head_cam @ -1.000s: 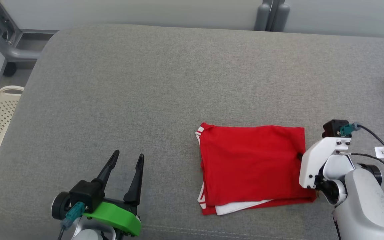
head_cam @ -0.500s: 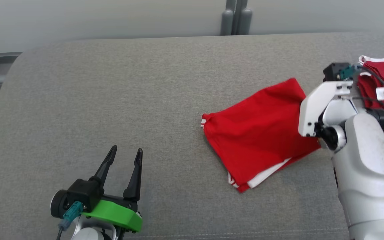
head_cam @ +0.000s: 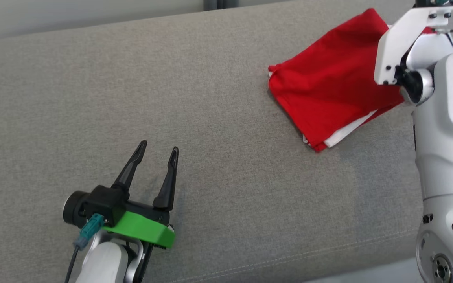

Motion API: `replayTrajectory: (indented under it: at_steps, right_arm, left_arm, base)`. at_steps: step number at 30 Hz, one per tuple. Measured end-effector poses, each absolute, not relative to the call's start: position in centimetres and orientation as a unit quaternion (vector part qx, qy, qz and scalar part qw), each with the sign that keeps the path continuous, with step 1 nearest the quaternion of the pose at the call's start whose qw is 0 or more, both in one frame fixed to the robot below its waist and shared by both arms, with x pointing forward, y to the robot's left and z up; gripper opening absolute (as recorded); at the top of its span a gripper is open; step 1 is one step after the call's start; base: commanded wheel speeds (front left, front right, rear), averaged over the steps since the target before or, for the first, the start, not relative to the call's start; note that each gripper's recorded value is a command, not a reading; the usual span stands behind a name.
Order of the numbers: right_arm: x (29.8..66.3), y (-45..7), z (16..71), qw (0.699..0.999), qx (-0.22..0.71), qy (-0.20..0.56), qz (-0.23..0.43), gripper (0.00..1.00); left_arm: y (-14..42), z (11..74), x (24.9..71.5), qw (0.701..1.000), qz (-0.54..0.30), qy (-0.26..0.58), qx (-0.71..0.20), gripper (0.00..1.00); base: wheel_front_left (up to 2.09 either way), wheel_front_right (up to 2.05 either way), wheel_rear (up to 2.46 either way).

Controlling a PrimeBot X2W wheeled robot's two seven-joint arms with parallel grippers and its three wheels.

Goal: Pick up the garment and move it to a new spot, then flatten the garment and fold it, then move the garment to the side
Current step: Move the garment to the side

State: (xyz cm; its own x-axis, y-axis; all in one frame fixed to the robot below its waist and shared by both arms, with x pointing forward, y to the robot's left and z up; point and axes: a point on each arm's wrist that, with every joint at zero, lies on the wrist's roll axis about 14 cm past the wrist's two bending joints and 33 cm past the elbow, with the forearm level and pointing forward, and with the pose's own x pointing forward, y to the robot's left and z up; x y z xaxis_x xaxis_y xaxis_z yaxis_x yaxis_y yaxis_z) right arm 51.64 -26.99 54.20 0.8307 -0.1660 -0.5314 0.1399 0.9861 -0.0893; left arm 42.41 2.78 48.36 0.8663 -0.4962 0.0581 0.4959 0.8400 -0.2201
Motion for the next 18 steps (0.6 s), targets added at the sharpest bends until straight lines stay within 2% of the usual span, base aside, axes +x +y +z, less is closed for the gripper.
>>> replayTrajectory:
  at_steps: [18]
  right_arm:
    - [54.5,-38.7,55.1,0.936,-0.034,0.266,-0.229,0.00]
  left_arm:
    - [-2.9,42.8,45.2,0.924,-0.360,0.049,-0.120,1.00]
  base:
    - [0.00,0.00,0.00]
